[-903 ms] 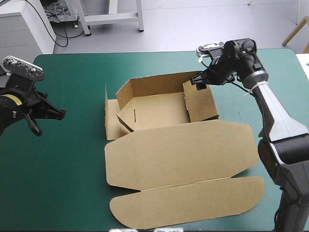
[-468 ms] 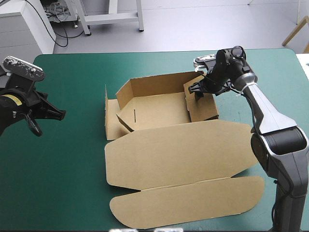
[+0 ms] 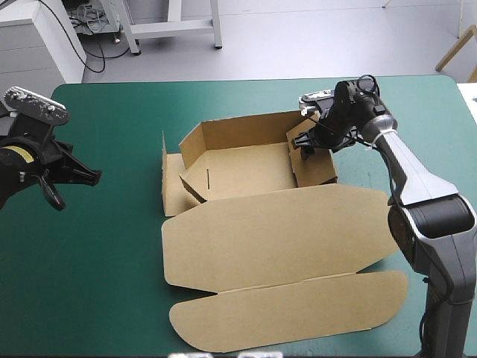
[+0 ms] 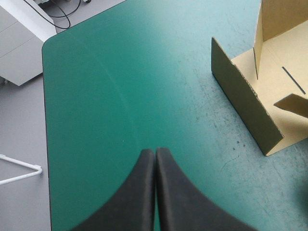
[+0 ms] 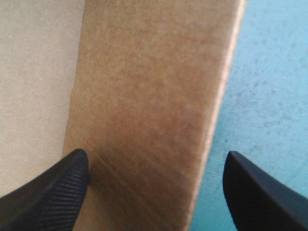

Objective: Fold the box

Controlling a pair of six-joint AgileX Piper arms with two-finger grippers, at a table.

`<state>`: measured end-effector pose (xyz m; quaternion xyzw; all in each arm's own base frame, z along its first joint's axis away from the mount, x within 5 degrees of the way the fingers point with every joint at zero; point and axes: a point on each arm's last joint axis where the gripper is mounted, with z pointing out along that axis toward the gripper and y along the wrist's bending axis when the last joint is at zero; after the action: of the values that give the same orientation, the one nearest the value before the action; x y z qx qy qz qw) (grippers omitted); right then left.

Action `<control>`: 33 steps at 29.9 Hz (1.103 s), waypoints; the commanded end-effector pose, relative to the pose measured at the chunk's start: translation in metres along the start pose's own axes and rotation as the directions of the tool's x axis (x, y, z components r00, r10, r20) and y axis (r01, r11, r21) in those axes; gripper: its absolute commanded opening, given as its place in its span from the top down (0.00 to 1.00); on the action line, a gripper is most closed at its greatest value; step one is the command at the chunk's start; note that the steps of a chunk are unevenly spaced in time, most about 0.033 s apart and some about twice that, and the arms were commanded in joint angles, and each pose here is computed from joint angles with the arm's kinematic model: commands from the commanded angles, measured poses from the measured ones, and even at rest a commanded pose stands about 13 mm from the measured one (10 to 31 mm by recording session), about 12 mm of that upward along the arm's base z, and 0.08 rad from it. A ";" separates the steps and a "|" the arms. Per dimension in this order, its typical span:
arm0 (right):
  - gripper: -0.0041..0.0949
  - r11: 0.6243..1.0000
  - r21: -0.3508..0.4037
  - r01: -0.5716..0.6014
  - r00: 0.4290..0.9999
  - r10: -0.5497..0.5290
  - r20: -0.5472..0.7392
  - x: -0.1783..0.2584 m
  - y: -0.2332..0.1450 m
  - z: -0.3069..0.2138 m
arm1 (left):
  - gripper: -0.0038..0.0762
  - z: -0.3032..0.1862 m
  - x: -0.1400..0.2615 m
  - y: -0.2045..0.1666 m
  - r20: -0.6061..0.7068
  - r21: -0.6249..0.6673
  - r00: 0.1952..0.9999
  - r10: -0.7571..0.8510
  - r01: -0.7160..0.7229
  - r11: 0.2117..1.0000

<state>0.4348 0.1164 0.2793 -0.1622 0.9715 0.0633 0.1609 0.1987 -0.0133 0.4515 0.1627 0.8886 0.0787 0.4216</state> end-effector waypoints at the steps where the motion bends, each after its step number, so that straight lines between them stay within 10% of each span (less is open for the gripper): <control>1: 0.27 1.000 -0.007 0.013 0.995 -0.012 0.098 -0.005 0.001 -0.029 | 0.96 -0.012 -0.009 0.004 0.093 -0.032 0.996 -0.013 0.016 0.999; 15: 0.96 1.000 -0.029 0.003 0.999 -0.002 0.044 -0.004 0.001 -0.012 | 0.96 -0.012 -0.008 0.004 0.090 -0.028 0.996 -0.014 0.017 0.999; 33: 0.98 1.000 -0.009 0.007 0.985 -0.006 0.170 0.002 -0.005 -0.075 | 0.96 0.013 0.007 0.001 -0.034 -0.020 0.998 -0.054 0.053 0.998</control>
<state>0.4328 0.1106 0.2844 -0.1638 0.9705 0.0703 0.1623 0.2055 -0.0125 0.4326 0.1484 0.9093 0.0733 0.3818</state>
